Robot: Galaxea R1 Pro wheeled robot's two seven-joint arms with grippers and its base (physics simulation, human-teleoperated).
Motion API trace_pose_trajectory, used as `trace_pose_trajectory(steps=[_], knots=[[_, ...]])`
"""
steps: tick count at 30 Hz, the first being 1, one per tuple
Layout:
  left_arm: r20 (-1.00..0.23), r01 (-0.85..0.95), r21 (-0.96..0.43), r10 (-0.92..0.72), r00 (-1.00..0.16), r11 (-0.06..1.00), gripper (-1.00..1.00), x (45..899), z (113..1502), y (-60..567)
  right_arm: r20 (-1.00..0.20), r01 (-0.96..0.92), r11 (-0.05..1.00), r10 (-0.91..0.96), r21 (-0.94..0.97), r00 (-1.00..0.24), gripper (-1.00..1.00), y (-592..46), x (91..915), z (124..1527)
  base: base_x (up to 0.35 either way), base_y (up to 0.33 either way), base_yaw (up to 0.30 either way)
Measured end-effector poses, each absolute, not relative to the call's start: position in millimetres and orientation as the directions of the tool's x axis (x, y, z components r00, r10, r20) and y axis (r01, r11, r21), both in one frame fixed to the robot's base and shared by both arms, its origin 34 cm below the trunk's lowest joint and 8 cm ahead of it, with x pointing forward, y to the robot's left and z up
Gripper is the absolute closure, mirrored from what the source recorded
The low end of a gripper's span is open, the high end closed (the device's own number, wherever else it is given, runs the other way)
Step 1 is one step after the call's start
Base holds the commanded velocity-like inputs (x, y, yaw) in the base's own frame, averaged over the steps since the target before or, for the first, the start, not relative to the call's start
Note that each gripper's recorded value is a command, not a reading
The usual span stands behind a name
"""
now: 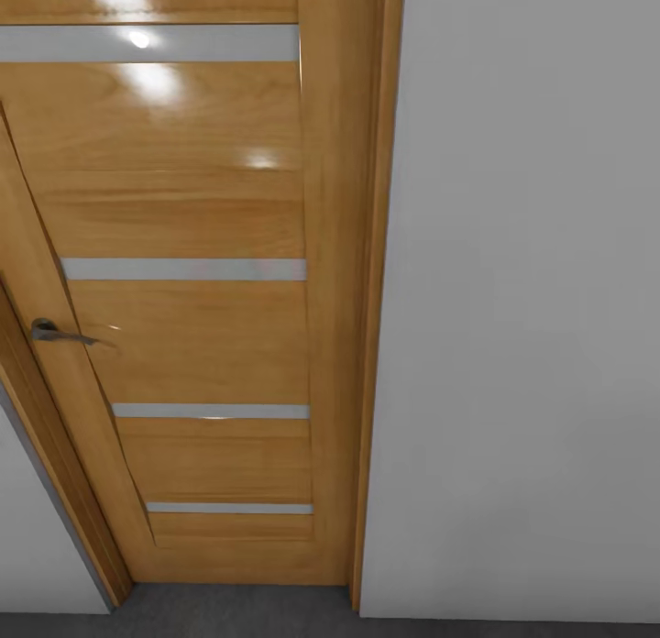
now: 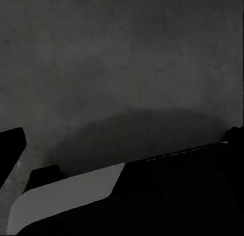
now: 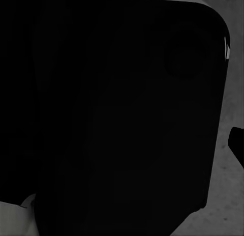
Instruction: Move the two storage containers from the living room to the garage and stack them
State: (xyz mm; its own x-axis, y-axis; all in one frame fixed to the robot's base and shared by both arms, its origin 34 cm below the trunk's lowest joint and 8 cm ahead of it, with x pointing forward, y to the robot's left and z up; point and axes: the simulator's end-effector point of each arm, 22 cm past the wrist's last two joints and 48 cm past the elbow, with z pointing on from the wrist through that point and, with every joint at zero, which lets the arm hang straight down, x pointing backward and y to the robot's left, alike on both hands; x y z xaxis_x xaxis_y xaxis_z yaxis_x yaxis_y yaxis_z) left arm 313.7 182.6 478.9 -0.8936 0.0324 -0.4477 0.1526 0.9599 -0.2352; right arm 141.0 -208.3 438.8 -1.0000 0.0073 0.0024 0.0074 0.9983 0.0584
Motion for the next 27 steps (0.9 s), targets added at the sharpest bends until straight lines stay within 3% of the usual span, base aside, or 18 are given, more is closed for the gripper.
trace_pose_trajectory(steps=[9,27], knots=[[-0.719,0.204,-0.193,0.003,-0.695,0.960,-1.00,392,641,185,-0.001,0.005,0.998,0.005,0.059,-1.000,-1.00,-208,143,439,0.000,0.000,0.000],[-0.686,0.148,-0.252,-0.069,-0.725,0.956,-1.00,425,699,227,-0.002,0.001,0.998,0.001,0.058,-1.000,-1.00,-210,143,439,0.000,0.000,0.000]])
